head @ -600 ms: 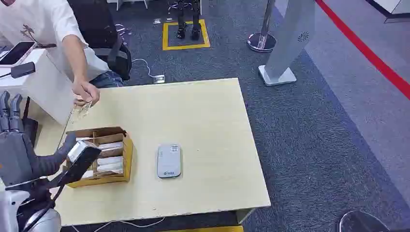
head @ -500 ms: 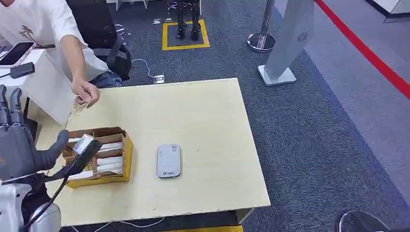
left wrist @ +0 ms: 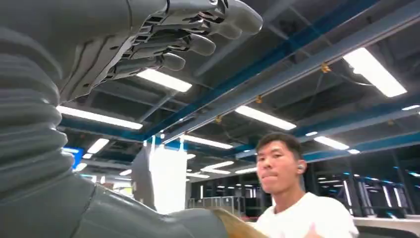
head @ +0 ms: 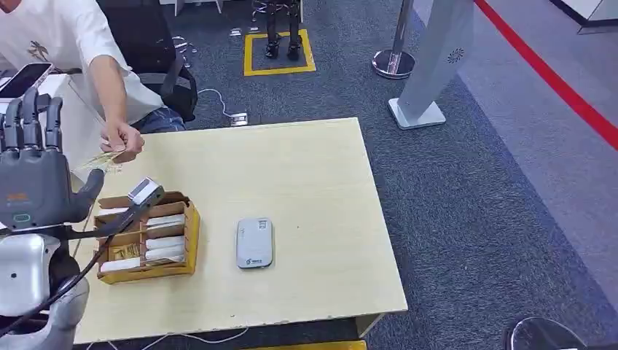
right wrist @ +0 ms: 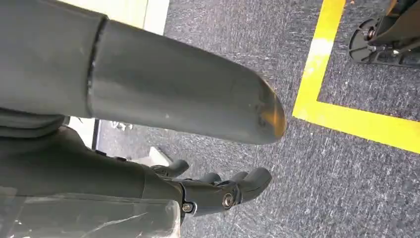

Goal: Pass the card to the sensor for recognition and then transmit it.

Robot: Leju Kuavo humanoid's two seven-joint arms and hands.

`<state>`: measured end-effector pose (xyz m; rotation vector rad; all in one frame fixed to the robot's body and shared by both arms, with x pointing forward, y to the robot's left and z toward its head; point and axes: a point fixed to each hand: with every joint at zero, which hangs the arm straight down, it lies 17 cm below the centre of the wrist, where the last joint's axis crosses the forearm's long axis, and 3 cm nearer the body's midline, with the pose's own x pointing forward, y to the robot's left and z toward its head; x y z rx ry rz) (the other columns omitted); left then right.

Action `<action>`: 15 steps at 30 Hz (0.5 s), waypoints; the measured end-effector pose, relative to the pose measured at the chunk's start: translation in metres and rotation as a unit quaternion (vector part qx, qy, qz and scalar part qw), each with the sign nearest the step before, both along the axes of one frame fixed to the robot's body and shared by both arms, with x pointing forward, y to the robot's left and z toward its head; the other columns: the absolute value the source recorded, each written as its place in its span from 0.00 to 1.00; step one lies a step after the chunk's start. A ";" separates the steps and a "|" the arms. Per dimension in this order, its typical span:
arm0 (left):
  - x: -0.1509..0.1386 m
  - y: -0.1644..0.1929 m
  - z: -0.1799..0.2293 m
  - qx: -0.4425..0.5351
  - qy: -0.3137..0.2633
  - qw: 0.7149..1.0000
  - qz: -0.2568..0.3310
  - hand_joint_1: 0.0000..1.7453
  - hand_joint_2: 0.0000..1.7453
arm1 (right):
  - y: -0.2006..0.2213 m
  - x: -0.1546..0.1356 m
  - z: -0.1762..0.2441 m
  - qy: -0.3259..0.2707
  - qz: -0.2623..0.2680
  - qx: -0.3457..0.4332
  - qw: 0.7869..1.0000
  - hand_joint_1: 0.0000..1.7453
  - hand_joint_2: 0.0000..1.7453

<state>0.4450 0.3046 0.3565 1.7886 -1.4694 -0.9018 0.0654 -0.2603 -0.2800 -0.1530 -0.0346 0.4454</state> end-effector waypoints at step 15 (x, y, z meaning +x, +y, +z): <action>0.015 -0.036 -0.022 0.024 0.038 0.997 -0.063 0.00 1.00 | 0.001 0.000 0.000 0.001 -0.002 0.001 1.000 0.00 0.00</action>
